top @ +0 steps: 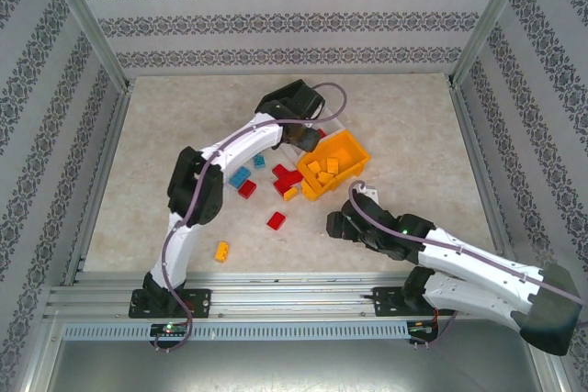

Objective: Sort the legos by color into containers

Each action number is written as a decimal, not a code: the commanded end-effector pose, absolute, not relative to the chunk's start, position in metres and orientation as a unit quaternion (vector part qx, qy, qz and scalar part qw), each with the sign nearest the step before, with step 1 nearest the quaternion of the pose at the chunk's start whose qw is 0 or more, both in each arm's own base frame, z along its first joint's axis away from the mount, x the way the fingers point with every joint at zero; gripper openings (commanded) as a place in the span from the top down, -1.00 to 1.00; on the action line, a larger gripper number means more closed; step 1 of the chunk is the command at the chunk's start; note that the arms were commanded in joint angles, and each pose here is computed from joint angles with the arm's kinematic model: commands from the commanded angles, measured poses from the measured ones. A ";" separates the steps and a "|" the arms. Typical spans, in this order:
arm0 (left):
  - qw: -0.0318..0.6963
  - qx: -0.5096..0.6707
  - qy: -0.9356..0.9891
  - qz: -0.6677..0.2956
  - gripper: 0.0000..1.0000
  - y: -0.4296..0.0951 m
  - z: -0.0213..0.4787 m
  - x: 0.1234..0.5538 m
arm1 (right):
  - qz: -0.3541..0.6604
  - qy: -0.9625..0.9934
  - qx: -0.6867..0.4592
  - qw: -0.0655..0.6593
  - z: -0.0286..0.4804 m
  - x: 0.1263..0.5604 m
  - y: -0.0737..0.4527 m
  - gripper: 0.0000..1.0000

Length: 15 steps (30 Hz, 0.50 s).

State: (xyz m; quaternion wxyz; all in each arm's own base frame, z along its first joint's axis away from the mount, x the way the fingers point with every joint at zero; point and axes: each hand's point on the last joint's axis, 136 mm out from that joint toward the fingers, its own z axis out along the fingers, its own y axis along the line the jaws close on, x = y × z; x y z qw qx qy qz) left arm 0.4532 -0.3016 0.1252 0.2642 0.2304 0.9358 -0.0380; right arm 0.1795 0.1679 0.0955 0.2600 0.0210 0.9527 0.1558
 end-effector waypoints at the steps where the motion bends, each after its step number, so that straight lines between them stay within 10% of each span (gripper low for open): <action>1: 0.284 0.194 0.938 -0.052 -0.13 -0.273 0.166 0.419 | 0.175 0.944 0.012 0.278 0.115 0.190 0.180 -0.61; 15: 0.144 0.213 0.965 -0.061 -0.16 -0.226 0.060 0.259 | 0.183 0.942 0.033 0.280 0.110 0.198 0.171 -0.62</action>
